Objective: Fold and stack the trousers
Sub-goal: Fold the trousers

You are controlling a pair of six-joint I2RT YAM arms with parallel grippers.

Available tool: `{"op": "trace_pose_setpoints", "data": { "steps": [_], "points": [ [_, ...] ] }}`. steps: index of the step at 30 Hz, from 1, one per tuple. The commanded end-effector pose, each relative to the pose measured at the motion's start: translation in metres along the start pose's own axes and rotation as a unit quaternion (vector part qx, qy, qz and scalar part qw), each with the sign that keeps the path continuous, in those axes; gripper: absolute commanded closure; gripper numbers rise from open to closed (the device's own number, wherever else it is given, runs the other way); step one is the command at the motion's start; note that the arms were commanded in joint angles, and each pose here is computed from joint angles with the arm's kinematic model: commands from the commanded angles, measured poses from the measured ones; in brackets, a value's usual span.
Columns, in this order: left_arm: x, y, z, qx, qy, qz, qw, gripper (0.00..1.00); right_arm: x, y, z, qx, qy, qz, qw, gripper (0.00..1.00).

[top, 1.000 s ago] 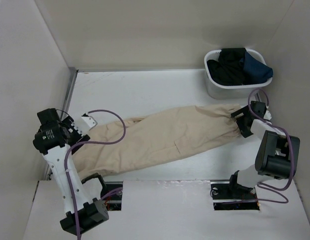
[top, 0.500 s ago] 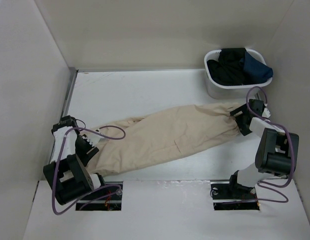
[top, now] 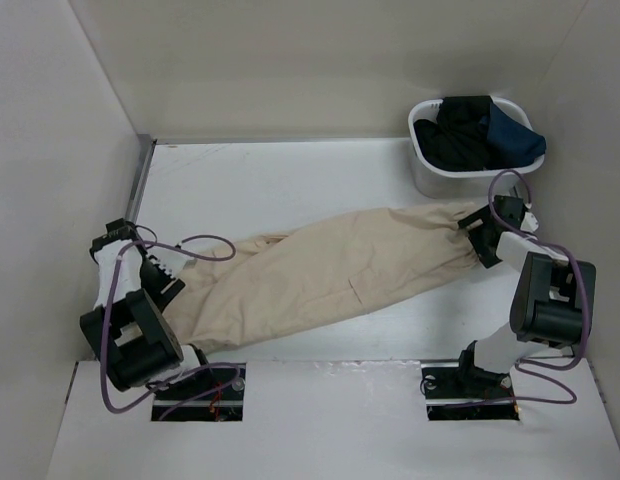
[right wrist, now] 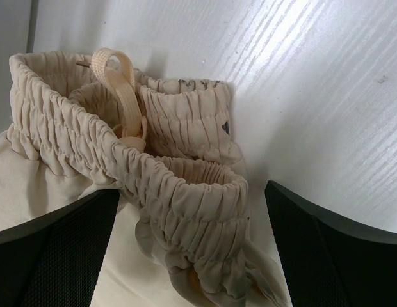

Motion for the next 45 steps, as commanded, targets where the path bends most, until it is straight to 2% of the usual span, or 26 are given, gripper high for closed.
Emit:
{"op": "trace_pose_setpoints", "data": {
  "steps": [1,5,9,11,14,15,17,19,22,24,25,26,27,28,29,31,37,41,45],
  "points": [
    [-0.004,0.005,-0.005,-0.016,-0.031,0.004,0.999,0.41,-0.006,-0.003,0.001,0.006,-0.012,0.003,1.0,0.0],
    [-0.005,0.007,-0.022,-0.044,-0.087,0.03,0.995,0.41,-0.005,-0.001,0.004,0.007,-0.009,0.0,1.0,0.0],
    [-0.009,0.011,-0.02,-0.047,-0.116,0.062,0.99,0.46,-0.005,0.0,0.007,0.006,-0.007,0.0,1.0,0.0],
    [-0.011,0.014,-0.018,-0.031,-0.136,0.076,0.987,0.57,-0.005,-0.002,0.007,0.004,-0.008,0.001,1.0,0.0],
    [-0.013,0.018,-0.016,-0.008,-0.161,0.096,0.982,0.91,-0.007,-0.003,0.006,0.0,-0.009,0.003,1.0,0.02],
    [-0.014,0.019,-0.016,-0.007,-0.164,0.101,0.981,0.97,-0.007,-0.003,0.005,-0.002,-0.01,0.003,1.0,0.05],
    [-0.014,0.02,-0.017,-0.016,-0.164,0.106,0.981,1.0,-0.008,-0.003,0.005,-0.007,-0.011,0.002,1.0,0.17],
    [-0.012,0.024,-0.015,-0.01,-0.151,0.094,0.984,1.0,-0.008,-0.002,0.006,-0.008,-0.01,0.002,1.0,0.26],
    [-0.008,0.029,-0.012,0.008,-0.124,0.076,0.989,1.0,-0.009,-0.003,0.006,-0.005,-0.011,0.002,1.0,0.26],
    [-0.004,0.031,0.001,0.014,-0.076,0.064,0.995,1.0,-0.009,-0.003,0.005,-0.005,-0.012,0.003,1.0,0.25],
    [-0.002,0.03,0.004,0.015,-0.066,0.064,0.996,0.95,-0.009,-0.003,0.005,-0.005,-0.012,0.003,1.0,0.24],
    [-0.002,0.028,0.005,0.017,-0.066,0.068,0.995,0.81,-0.01,-0.002,0.007,-0.005,-0.011,0.002,1.0,0.24],
    [-0.002,0.025,0.004,0.019,-0.076,0.075,0.994,0.6,-0.01,-0.002,0.008,-0.004,-0.01,0.003,1.0,0.23],
    [-0.004,0.023,0.006,0.015,-0.079,0.083,0.993,0.51,-0.01,-0.001,0.009,-0.002,-0.009,0.003,1.0,0.23],
    [-0.006,0.024,0.011,0.011,-0.073,0.086,0.994,0.44,-0.01,0.0,0.011,-0.001,-0.008,0.002,1.0,0.22],
    [-0.01,0.028,0.026,0.005,-0.054,0.088,0.995,0.39,-0.01,0.002,0.013,0.0,-0.007,0.001,1.0,0.22],
    [-0.028,0.034,0.018,-0.045,-0.117,0.138,0.982,0.39,-0.009,0.005,0.016,-0.002,-0.003,-0.003,1.0,0.21],
    [-0.031,0.032,0.017,-0.059,-0.15,0.164,0.973,0.46,-0.007,0.006,0.015,-0.005,-0.005,-0.007,1.0,0.2],
    [-0.027,0.034,0.004,-0.12,-0.187,0.185,0.957,0.54,-0.006,0.008,0.015,-0.004,-0.009,-0.01,1.0,0.2]
  ]
}}
Point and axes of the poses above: each gripper's point midway between its finger pads, its own x axis back along the fingers, its own z axis along the line the jaws close on, y = z × x, the point moved 4 cm from there along x, back along the fingers, and after that the axes turned 3 degrees about -x, right-handed, at the moved point
